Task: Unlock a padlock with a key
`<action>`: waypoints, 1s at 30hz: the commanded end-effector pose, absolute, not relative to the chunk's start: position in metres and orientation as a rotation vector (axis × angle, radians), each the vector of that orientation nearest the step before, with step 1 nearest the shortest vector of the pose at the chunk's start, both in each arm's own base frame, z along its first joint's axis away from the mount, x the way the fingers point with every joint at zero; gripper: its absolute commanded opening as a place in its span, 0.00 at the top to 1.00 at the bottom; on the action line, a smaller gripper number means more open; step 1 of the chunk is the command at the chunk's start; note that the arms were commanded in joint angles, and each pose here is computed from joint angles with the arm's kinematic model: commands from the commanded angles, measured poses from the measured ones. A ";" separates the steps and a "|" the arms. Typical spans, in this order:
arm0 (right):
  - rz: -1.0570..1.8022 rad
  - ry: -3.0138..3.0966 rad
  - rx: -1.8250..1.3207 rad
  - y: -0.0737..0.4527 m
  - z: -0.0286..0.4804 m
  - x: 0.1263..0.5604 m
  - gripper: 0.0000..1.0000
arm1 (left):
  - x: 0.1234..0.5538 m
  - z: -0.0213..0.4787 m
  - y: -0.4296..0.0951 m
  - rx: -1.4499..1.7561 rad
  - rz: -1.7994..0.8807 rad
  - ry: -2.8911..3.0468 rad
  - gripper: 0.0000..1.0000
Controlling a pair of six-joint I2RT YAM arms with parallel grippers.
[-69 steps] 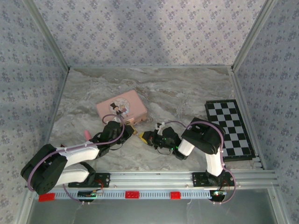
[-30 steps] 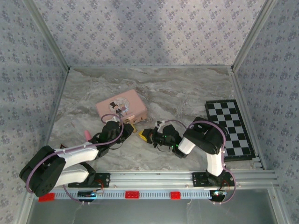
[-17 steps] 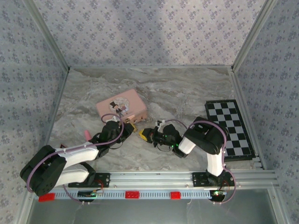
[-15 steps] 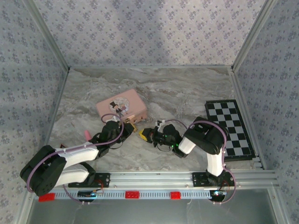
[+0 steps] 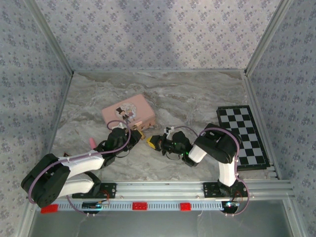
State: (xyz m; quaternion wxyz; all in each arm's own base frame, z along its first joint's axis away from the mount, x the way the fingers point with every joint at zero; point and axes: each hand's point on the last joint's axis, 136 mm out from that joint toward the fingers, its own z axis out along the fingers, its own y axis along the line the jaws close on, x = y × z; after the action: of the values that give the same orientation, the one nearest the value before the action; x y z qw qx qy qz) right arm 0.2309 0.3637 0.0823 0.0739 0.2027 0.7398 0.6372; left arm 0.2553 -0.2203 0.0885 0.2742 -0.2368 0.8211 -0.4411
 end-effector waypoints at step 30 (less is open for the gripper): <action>2.031 2.068 0.538 0.384 0.126 0.254 1.00 | 0.251 0.139 -0.262 -0.467 -1.443 2.099 1.00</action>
State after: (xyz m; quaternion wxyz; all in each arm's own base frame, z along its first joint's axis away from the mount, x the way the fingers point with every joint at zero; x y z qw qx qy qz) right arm 0.2404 0.3704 0.0875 0.0731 0.2039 0.7380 0.6391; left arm 0.2596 -0.2227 0.0916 0.2862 -0.2368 0.8144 -0.4458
